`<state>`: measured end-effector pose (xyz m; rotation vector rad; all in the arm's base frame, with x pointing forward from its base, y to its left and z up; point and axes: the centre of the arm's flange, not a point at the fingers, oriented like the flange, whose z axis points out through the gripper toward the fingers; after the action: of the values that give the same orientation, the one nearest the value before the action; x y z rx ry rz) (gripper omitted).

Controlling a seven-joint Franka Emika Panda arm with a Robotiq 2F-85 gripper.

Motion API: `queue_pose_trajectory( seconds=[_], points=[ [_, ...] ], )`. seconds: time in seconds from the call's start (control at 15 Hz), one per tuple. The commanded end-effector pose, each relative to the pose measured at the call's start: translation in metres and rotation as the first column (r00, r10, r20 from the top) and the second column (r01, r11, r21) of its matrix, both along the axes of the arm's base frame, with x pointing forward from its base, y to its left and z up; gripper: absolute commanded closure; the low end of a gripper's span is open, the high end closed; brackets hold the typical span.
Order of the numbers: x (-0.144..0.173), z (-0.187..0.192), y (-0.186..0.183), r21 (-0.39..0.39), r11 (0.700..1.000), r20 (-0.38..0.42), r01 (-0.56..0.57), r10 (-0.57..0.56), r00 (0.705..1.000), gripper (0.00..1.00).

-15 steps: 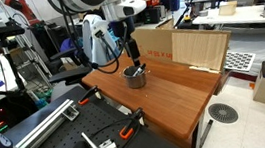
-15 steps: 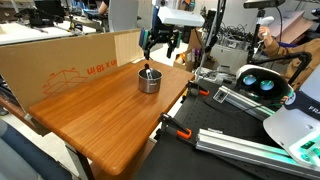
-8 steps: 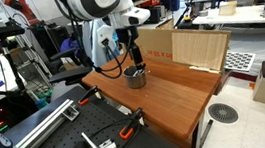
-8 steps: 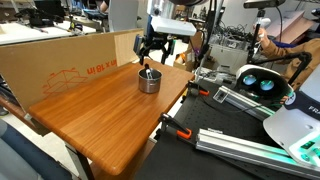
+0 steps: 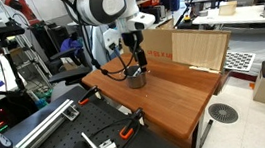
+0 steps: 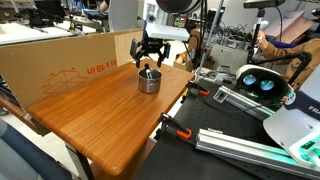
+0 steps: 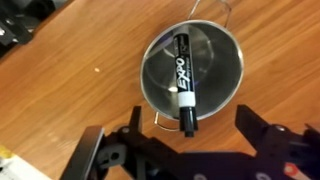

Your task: Pick the marker from the pot and put it on the table

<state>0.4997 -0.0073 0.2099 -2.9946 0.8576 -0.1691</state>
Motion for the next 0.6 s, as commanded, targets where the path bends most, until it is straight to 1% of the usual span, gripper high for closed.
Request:
queue_pose_trajectory(
  seconds=[0.0, 0.2, 0.33, 0.4, 0.53],
  points=[
    [0.007, -0.008, -0.002, 0.007, 1.0, 0.014, -0.021, 0.021, 1.0, 0.26],
    [0.008, -0.007, -0.005, 0.004, 1.0, 0.015, -0.03, 0.03, 0.999, 0.51],
    [0.008, -0.005, -0.009, 0.0, 0.999, 0.017, -0.035, 0.035, 0.999, 0.63],
    [0.008, -0.005, -0.01, 0.001, 0.999, 0.017, -0.037, 0.037, 0.999, 0.72],
    [0.009, -0.003, -0.014, 0.001, 0.999, 0.017, -0.041, 0.041, 0.999, 0.87]
  ],
)
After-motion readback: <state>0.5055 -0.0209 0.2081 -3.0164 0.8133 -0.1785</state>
